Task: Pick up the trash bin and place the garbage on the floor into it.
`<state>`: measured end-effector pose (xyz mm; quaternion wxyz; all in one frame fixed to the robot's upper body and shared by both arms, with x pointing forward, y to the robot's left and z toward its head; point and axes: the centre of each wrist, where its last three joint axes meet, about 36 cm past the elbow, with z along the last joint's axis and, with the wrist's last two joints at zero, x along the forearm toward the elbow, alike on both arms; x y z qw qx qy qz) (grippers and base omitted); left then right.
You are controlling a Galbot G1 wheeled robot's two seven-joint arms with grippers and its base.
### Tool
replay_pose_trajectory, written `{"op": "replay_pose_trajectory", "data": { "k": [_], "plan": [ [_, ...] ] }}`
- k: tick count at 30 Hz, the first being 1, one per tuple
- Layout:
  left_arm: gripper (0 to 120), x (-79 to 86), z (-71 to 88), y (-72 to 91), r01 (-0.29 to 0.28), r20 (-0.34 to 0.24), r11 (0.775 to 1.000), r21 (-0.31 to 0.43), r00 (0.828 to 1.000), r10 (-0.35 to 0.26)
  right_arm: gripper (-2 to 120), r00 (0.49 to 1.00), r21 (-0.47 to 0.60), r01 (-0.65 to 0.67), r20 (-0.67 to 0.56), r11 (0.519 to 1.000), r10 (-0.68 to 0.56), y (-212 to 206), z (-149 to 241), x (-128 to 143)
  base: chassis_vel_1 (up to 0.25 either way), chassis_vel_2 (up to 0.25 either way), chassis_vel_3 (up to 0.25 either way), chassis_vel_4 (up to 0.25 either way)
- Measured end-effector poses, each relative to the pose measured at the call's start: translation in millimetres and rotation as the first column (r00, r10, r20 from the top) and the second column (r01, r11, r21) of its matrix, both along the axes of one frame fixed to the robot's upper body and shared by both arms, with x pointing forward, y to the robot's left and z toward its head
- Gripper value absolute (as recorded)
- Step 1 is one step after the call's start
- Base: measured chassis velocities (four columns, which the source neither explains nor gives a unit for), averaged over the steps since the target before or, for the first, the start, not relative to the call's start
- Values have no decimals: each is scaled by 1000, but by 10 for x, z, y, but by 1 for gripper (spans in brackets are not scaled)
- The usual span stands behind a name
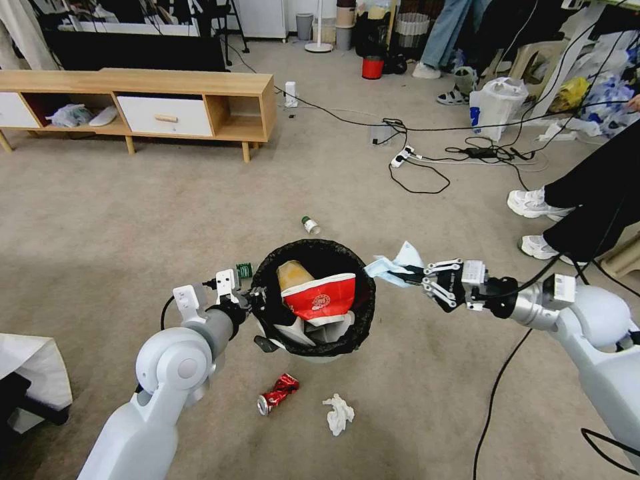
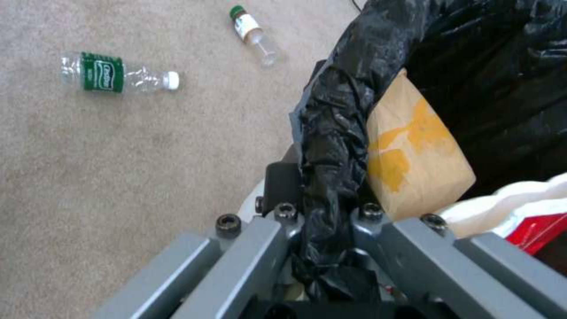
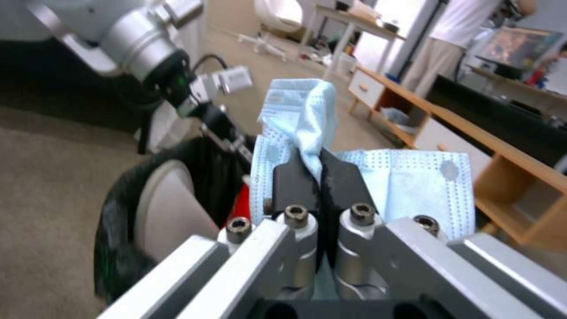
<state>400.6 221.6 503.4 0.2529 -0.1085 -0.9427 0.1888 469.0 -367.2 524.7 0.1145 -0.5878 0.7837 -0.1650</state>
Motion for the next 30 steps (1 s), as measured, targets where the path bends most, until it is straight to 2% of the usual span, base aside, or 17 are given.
{"op": "replay_pose_trajectory", "data": {
  "k": [15,23,30],
  "plan": [
    [2,35,-71,-46,6,-19,1000,0,1000,-6,0,992,38,-119,43,992,117,480,291,361,0,0,0,0],
    [2,53,-92,-91,13,-23,1000,-2,1000,-13,0,987,39,-153,43,987,152,644,310,487,0,0,0,0],
    [2,61,-105,-96,14,-24,1000,1,1000,-14,0,975,38,-219,26,975,219,968,268,657,0,0,0,0]
  ]
}}
